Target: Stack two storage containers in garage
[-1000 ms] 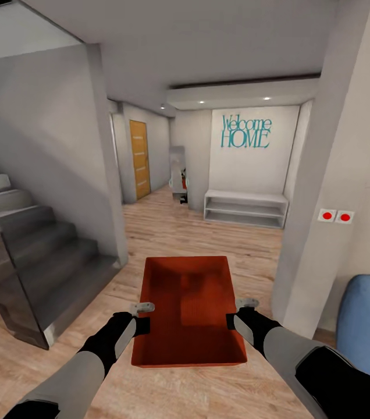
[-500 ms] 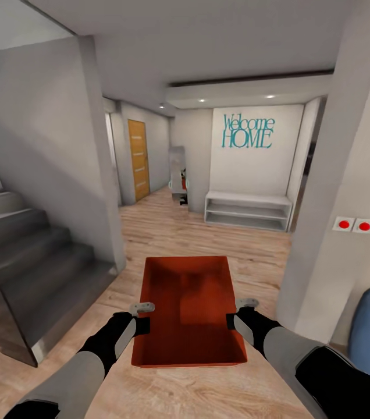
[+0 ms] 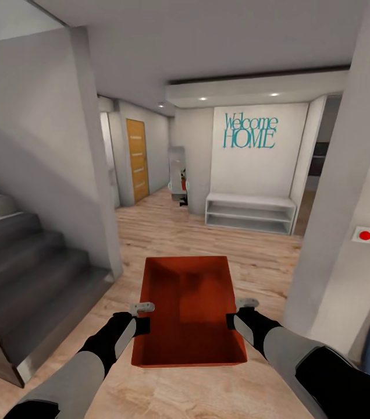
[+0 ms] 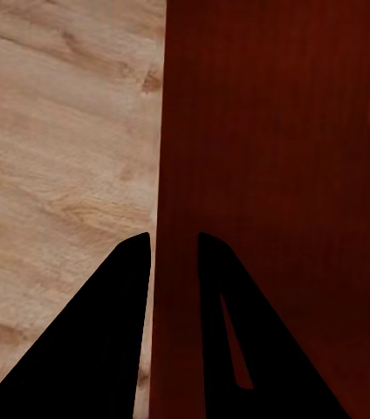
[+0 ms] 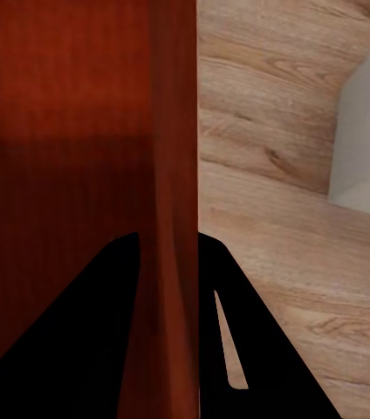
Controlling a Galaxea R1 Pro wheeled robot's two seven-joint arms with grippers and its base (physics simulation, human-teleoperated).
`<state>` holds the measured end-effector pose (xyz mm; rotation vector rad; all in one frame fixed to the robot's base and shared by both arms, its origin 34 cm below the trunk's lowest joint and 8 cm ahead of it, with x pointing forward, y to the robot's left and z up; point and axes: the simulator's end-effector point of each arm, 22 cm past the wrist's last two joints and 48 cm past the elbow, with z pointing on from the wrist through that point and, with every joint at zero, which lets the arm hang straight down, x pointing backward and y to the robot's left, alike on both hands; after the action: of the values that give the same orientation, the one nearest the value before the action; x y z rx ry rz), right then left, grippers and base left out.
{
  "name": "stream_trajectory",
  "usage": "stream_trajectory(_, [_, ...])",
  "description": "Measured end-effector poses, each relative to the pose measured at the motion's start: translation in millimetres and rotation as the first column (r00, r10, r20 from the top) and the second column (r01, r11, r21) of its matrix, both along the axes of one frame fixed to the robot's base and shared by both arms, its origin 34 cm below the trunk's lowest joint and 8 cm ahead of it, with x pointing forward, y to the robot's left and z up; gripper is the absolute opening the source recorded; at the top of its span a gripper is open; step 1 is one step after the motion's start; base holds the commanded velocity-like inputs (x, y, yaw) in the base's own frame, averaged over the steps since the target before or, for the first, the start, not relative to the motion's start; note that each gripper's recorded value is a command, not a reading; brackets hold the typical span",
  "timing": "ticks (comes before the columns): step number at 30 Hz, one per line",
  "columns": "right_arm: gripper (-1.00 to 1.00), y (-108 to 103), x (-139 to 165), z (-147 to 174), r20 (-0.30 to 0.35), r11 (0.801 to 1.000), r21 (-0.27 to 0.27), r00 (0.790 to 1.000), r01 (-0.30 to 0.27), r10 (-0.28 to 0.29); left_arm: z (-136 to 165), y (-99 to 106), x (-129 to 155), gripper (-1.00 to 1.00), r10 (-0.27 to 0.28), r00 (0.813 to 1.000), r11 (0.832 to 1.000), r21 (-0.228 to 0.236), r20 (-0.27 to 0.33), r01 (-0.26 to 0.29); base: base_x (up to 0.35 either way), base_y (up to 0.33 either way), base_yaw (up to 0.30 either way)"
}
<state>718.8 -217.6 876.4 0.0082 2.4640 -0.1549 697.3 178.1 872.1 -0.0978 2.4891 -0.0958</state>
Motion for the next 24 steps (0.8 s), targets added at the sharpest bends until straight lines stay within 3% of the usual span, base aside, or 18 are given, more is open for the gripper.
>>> stream_trajectory(24, [-1.0, 0.2, -0.2, -0.2, -0.001, 1.0, 0.001, 1.0, 0.0, 0.0, -0.1, 0.2, -0.1, -1.0, 0.0, 1.0, 1.0, -0.001, -0.001, 0.0, 0.322, 0.0, 0.0])
